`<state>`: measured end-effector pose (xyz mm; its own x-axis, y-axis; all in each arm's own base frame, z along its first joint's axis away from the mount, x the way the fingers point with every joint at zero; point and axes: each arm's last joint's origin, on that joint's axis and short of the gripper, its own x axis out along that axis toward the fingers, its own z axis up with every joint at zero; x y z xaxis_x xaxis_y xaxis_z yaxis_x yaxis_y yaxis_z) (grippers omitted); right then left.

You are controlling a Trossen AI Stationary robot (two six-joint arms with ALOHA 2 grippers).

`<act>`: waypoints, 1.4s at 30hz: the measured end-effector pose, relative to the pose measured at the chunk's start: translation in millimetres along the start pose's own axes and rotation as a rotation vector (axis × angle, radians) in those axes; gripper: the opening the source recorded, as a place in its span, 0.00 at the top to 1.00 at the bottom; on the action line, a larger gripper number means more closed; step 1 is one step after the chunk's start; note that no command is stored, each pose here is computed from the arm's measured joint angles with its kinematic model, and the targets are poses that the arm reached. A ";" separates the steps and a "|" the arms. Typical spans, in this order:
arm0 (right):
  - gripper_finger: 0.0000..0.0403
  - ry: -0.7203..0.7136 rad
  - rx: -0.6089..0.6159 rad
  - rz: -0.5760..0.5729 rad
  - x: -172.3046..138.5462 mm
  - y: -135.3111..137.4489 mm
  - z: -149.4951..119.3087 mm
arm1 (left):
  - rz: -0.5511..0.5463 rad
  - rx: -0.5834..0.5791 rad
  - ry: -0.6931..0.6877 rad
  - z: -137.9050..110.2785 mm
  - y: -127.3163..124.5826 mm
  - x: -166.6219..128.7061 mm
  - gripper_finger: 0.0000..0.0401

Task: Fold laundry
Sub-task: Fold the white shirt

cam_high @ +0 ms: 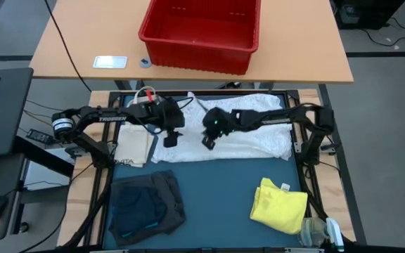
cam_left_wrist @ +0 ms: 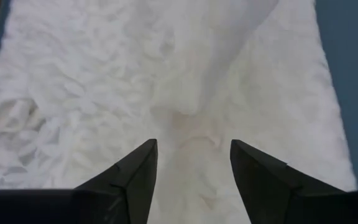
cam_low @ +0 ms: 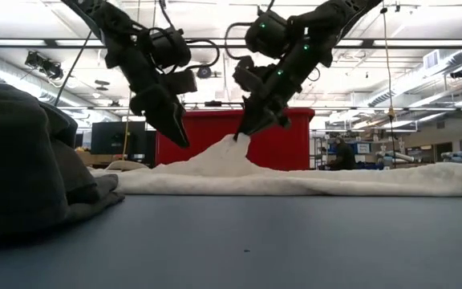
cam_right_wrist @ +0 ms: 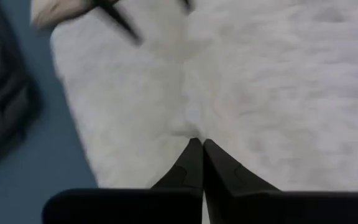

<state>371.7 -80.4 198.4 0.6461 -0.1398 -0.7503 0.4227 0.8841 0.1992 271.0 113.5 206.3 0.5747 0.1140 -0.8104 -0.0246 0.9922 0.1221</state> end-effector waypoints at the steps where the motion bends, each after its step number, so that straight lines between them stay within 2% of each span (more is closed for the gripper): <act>1: 0.99 -0.006 0.027 -0.005 -3.1 -5.4 2.8 | 0.006 -0.006 -0.015 -1.0 -0.1 1.8 0.48; 7: 0.99 -0.008 0.193 -0.069 -9.1 -37.7 10.1 | 0.039 -0.046 -0.106 -6.5 -1.2 10.9 0.49; 9: 0.99 -0.005 0.224 -0.057 -9.7 -45.2 11.8 | 0.044 -0.060 -0.120 -9.7 -2.1 13.4 0.49; 13: 1.00 -0.006 0.233 -0.045 -10.2 -51.0 13.4 | 0.059 -0.068 -0.170 -11.2 -1.9 19.5 0.49; 22: 1.00 -0.003 0.254 -0.024 -10.2 -50.5 13.5 | 0.067 -0.161 -0.151 -13.9 2.0 52.1 0.51; 26: 1.00 0.001 0.257 -0.026 -10.2 -50.5 13.1 | 0.074 -0.177 -0.104 -19.3 2.4 64.2 0.63; 30: 1.00 0.022 0.275 -0.034 -10.3 -51.6 11.1 | 0.049 -0.189 -0.075 -22.4 -0.3 67.8 0.86; 32: 1.00 0.038 0.278 -0.036 -10.3 -52.1 9.6 | 0.045 -0.215 -0.088 -19.2 -1.9 60.4 0.96; 37: 1.00 0.078 0.274 0.007 -12.5 -47.4 6.7 | 0.100 -0.249 -0.185 -4.3 -2.2 23.3 0.97; 42: 1.00 0.129 0.257 0.066 -14.1 -25.2 -0.2 | 0.112 -0.255 -0.184 5.6 -9.2 -25.3 0.97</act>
<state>351.8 -100.6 203.9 0.5985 -0.0133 -0.8010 0.5403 0.7450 0.3913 261.2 101.2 228.9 0.6942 0.2348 -0.6804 -0.2862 0.9574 0.0384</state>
